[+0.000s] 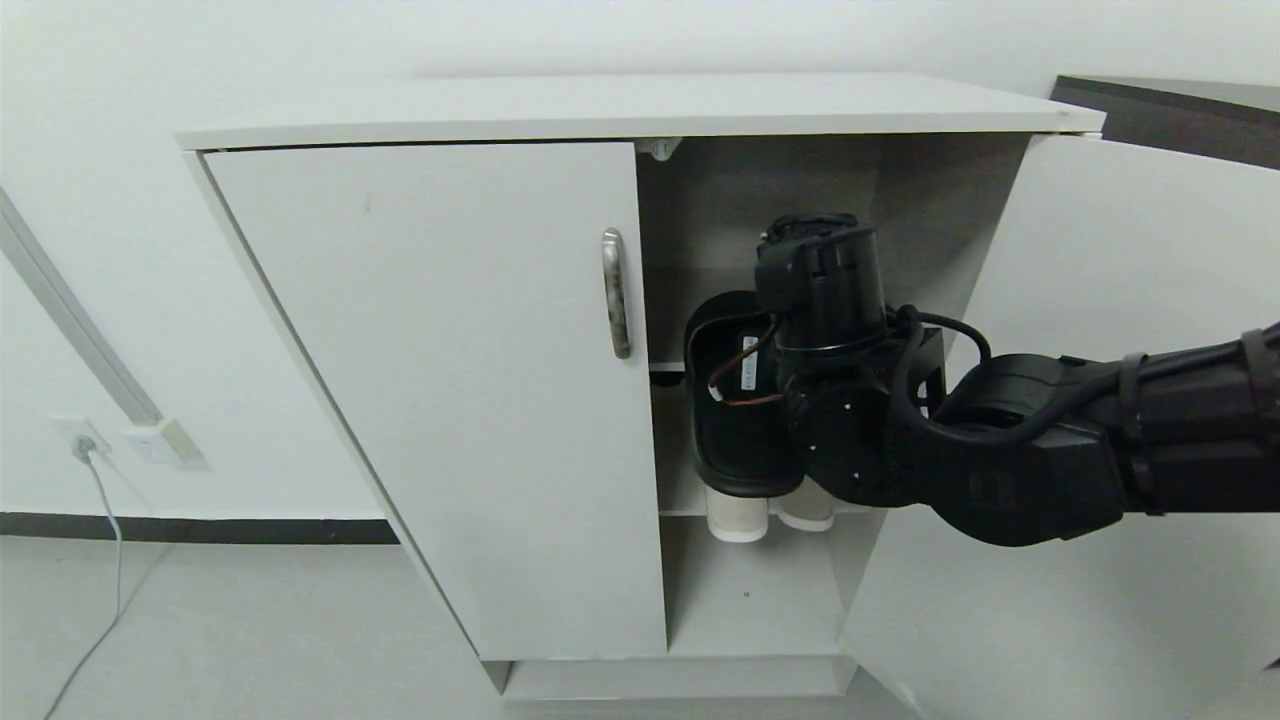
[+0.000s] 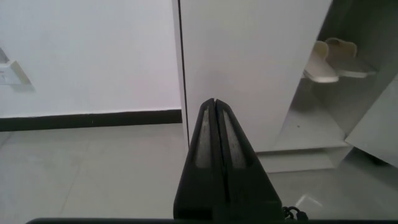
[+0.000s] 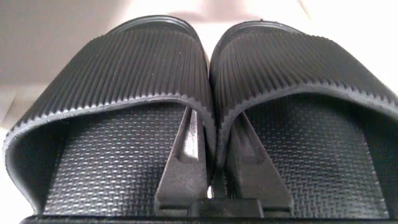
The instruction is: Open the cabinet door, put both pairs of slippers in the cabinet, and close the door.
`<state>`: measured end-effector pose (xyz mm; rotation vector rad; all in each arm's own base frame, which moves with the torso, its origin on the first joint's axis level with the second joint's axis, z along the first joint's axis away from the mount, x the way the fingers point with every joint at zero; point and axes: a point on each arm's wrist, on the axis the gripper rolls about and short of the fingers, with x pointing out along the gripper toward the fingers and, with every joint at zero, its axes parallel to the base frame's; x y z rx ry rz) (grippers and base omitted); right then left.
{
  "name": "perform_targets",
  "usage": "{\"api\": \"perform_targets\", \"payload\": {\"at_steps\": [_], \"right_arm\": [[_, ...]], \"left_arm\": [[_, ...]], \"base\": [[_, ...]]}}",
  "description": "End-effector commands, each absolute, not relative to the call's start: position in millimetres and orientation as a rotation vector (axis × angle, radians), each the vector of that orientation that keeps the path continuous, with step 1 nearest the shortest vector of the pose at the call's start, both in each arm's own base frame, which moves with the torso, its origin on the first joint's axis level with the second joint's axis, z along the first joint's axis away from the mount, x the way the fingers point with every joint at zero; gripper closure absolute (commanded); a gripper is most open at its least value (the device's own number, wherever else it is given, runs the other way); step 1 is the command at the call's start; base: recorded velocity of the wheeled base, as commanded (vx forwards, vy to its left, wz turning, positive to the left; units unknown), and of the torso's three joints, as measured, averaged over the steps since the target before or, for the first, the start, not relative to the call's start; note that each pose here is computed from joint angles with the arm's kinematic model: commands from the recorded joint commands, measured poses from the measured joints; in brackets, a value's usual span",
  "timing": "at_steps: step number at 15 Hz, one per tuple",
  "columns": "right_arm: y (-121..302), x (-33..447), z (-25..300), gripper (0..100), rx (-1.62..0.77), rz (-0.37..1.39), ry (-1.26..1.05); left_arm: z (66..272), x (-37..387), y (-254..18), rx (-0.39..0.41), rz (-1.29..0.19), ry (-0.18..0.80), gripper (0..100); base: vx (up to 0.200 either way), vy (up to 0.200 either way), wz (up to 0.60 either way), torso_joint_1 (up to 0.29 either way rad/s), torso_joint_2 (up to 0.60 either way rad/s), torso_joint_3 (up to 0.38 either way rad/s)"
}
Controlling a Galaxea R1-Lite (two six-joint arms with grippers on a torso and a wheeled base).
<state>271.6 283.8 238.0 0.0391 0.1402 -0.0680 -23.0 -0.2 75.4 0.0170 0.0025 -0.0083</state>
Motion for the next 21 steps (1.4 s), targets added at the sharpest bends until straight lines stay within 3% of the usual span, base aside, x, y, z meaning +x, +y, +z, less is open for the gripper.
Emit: {"api": "perform_targets", "payload": {"at_steps": [1,12,21], "right_arm": [[282,272,238,100,0.036,-0.072,0.14],[268,295,233,100,0.025,-0.025,0.166],[272,331,250,100,0.021,-0.028,0.108]], "left_arm": [[75,-23,0,0.017,-0.008,0.005,100],[75,-23,0,0.017,-0.009,0.005,100],[75,-23,0,0.015,-0.008,0.005,100]], "base": [[0.2,0.0,0.0,0.002,0.0,0.002],[0.0,0.0,0.0,0.0,0.0,0.0],[0.0,0.0,0.0,0.0,0.0,0.0]]}}
